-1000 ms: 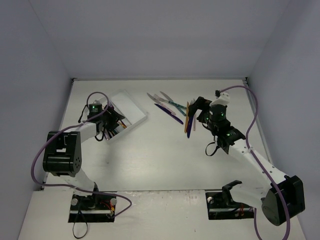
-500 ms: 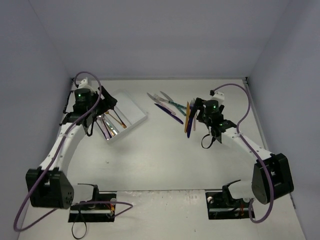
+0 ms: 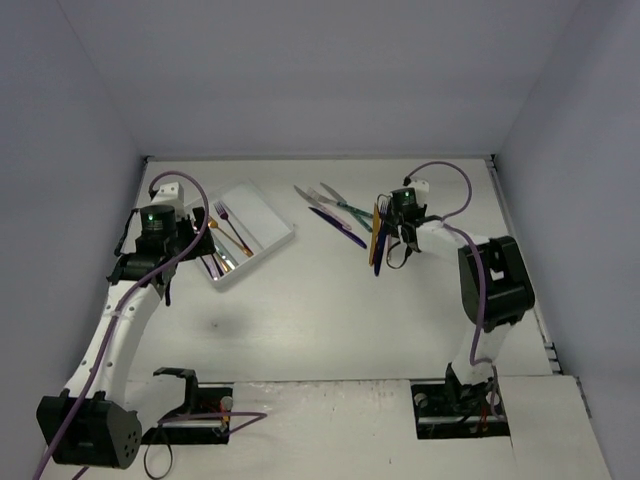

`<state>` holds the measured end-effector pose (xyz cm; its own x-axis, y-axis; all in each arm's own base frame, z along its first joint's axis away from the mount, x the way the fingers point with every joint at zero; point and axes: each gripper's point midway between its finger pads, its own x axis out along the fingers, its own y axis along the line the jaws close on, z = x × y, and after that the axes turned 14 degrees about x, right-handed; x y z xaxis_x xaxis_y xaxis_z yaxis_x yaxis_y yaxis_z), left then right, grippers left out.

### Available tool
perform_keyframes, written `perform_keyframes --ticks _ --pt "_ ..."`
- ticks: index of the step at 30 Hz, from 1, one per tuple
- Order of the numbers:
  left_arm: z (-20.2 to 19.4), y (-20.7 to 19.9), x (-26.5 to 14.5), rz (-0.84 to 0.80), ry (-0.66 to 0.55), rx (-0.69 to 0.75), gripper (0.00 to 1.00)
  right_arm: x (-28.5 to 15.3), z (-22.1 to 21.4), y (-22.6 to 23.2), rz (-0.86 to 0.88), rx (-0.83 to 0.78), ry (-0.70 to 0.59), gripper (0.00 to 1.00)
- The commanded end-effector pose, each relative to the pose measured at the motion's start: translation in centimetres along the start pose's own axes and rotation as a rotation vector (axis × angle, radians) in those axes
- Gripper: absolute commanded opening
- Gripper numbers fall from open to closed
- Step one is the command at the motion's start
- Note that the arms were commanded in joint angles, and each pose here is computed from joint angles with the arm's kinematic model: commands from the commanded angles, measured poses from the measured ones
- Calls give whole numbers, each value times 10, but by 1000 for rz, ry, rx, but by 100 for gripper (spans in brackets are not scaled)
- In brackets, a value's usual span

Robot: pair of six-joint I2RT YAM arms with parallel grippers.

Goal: Sort the eating utensils into containers

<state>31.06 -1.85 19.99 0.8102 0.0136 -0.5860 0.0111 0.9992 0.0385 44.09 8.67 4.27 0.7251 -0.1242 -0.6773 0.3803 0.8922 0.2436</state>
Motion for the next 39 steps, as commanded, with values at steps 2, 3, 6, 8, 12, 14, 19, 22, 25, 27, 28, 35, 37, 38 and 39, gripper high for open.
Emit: perform_keyframes --ticks 2,3,6,8,12,14,19,22,25,27,28,35,37,38,39 --pt "22 6 -9 23 -78 36 72 16 33 22 28 -3 -72 37" --pt "21 6 -9 22 -75 36 72 18 34 25 37 -4 -67 36" --pt "20 6 -9 22 -73 35 72 21 35 28 40 -5 -69 35" --pt "20 7 -8 23 -72 34 72 24 35 28 33 -9 -69 34" --pt "20 6 -7 22 -67 34 72 30 31 27 26 -15 -61 34" --pt "20 6 -8 22 -68 34 72 32 29 27 29 -18 -53 34" --pt "20 1 -7 -5 -68 33 72 37 22 29 43 -30 -27 33" --pt "19 1 -5 -8 -62 31 72 38 20 26 36 -32 -23 31" --pt "19 0 -5 -9 -61 31 72 37 21 20 22 -23 -27 23" --pt "18 0 -4 -10 -58 30 72 37 22 14 6 -16 -33 15" --pt "17 0 -4 -10 -57 30 72 36 23 12 3 -15 -34 11" --pt "18 -4 -2 -32 -59 31 72 20 36 15 33 -1 -61 0" --pt "21 -8 -2 -55 -69 33 72 11 43 20 58 7 -74 0" --pt "22 -12 -2 -77 -80 36 72 4 49 24 76 15 -84 0" --pt "24 -17 -3 -107 -94 39 72 -5 54 28 102 22 -93 0"
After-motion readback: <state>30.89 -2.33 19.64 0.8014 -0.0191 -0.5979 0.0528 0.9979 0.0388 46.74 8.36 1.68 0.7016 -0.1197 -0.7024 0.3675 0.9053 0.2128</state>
